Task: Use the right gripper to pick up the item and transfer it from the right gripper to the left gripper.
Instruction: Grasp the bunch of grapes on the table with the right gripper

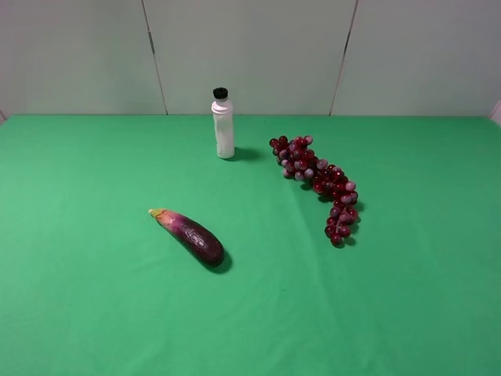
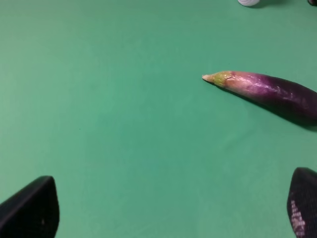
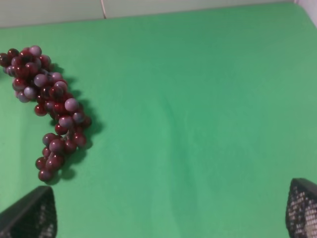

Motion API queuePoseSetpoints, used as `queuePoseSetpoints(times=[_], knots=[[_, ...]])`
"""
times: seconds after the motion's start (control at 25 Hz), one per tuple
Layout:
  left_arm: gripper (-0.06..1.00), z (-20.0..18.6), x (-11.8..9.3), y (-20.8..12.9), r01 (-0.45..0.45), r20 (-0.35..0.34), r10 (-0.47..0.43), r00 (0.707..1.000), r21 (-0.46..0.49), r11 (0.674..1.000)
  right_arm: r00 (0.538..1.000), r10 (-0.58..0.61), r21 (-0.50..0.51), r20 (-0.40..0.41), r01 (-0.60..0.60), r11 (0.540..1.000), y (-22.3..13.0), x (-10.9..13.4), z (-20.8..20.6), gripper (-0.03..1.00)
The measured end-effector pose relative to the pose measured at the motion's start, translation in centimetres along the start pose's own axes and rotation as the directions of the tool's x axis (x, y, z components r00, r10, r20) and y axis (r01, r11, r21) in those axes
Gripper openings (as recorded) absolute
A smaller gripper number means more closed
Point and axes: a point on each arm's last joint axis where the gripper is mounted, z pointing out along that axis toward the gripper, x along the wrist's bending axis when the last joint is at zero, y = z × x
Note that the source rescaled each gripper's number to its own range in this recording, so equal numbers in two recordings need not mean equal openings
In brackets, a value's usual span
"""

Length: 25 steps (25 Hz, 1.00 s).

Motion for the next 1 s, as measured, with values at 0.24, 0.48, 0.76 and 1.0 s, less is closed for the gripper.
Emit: queuePoseSetpoints(times=[0.24,0.48,0.76,1.0], knots=[[0.86,0.00,0.00,0.00,0.000,0.000,0.000,1.000,0.000,1.000,1.000,0.000,0.001,0.000,0.000,1.000,-0.01,0.00,0.00,1.00],[0.86,0.00,0.00,0.00,0.000,0.000,0.000,1.000,0.000,1.000,1.000,0.006,0.001,0.000,-0.006,1.000,-0.01,0.00,0.00,1.00],[0.86,0.00,0.00,0.00,0.000,0.000,0.000,1.000,0.000,1.000,1.000,0.000,0.001,0.000,0.000,1.000,-0.01,0.00,0.00,1.00],[0.86,0.00,0.00,0.00,0.000,0.000,0.000,1.000,0.000,1.000,1.000,0.006,0.001,0.000,-0.006,1.000,-0.01,0.00,0.00,1.00]])
